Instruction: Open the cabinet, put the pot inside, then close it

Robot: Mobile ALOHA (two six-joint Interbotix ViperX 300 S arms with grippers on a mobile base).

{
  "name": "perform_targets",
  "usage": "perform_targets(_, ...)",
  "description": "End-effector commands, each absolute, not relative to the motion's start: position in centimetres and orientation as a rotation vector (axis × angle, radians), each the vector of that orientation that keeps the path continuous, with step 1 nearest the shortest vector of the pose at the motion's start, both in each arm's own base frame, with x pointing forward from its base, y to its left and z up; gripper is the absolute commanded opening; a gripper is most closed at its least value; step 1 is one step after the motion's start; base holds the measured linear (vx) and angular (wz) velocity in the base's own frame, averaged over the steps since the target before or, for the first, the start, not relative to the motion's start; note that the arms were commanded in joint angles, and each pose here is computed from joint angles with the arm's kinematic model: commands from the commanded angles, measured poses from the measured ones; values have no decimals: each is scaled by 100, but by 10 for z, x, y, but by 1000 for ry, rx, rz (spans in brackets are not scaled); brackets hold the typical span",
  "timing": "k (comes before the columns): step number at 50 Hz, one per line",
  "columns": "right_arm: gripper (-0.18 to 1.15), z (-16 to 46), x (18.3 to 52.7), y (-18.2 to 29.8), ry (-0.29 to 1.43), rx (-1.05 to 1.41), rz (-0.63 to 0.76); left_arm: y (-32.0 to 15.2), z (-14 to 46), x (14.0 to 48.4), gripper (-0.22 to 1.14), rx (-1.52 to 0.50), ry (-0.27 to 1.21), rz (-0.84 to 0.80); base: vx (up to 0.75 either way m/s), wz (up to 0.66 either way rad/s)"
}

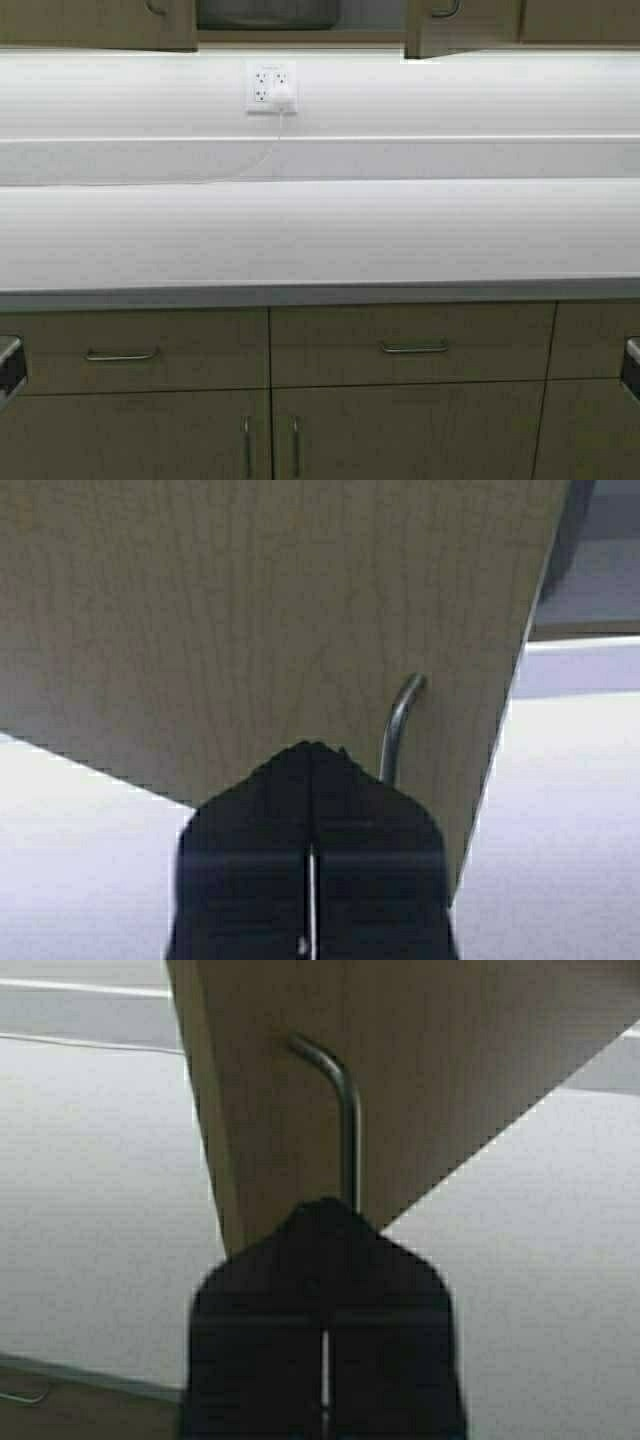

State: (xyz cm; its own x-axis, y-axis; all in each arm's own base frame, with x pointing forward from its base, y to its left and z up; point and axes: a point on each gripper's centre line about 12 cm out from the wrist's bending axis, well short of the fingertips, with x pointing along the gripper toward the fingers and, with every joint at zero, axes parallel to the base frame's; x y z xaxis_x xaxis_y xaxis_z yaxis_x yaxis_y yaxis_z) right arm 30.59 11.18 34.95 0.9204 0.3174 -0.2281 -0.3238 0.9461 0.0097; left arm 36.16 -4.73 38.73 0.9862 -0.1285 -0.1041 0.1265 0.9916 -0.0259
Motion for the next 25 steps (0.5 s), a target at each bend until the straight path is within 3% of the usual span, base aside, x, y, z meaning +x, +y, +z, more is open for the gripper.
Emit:
perform_targets(1, 8, 382, 330, 122, 157, -17, 337, -45, 389, 345, 3, -3, 73, -132, 3, 5)
perform_targets(18, 8, 404, 418, 155, 136, -13, 330, -47, 383, 348, 3, 17, 62, -139, 2, 4)
perform_targets(25, 8, 396, 434, 161, 169, 5, 322, -47, 381, 350, 3, 10, 66, -139, 0, 0)
